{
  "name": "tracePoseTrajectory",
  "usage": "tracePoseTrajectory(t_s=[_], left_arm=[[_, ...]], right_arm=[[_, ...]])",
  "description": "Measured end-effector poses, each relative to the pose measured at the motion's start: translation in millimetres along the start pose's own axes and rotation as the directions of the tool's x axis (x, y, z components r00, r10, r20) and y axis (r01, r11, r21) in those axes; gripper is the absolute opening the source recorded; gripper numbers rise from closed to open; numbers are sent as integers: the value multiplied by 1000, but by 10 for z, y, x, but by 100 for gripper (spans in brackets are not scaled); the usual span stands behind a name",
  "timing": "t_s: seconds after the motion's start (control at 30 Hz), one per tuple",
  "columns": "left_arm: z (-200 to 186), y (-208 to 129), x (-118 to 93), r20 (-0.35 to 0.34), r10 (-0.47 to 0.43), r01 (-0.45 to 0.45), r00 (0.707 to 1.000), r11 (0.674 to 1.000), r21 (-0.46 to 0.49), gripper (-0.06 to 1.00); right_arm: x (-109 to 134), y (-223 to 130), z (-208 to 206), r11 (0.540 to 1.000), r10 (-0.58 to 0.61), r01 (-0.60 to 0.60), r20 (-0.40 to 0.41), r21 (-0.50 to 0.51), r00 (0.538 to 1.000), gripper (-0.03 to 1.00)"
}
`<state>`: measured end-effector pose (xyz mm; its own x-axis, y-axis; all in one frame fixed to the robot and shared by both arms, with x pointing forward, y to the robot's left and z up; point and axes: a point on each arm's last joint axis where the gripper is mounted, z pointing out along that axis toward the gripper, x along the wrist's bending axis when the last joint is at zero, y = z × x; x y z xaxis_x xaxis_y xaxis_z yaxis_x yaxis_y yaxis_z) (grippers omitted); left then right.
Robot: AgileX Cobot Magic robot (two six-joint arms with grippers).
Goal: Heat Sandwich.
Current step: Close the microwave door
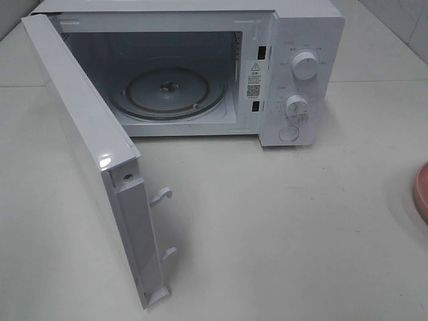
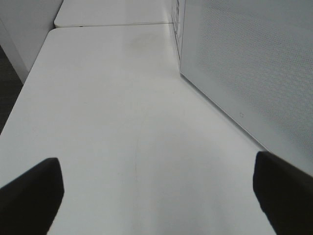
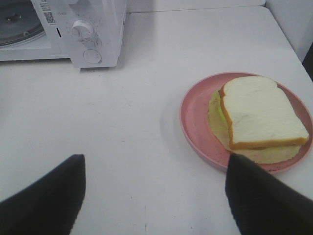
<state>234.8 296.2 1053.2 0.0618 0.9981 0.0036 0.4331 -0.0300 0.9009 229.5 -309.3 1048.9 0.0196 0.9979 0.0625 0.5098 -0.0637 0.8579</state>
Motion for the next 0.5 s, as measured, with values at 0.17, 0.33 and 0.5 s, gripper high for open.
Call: tracePoseTrajectory(t_s=[0.17,0.33,0.5], left_arm=[[0,0,0,0,0,0,1000,1000,0,99],[0,0,0,0,0,0,1000,1000,0,99],[0,0,0,0,0,0,1000,1000,0,99]], right_arm=[[0,0,0,1000,0,0,0,0,1000,76],[0,0,0,1000,0,0,0,0,1000,76],[0,0,0,1000,0,0,0,0,1000,76]])
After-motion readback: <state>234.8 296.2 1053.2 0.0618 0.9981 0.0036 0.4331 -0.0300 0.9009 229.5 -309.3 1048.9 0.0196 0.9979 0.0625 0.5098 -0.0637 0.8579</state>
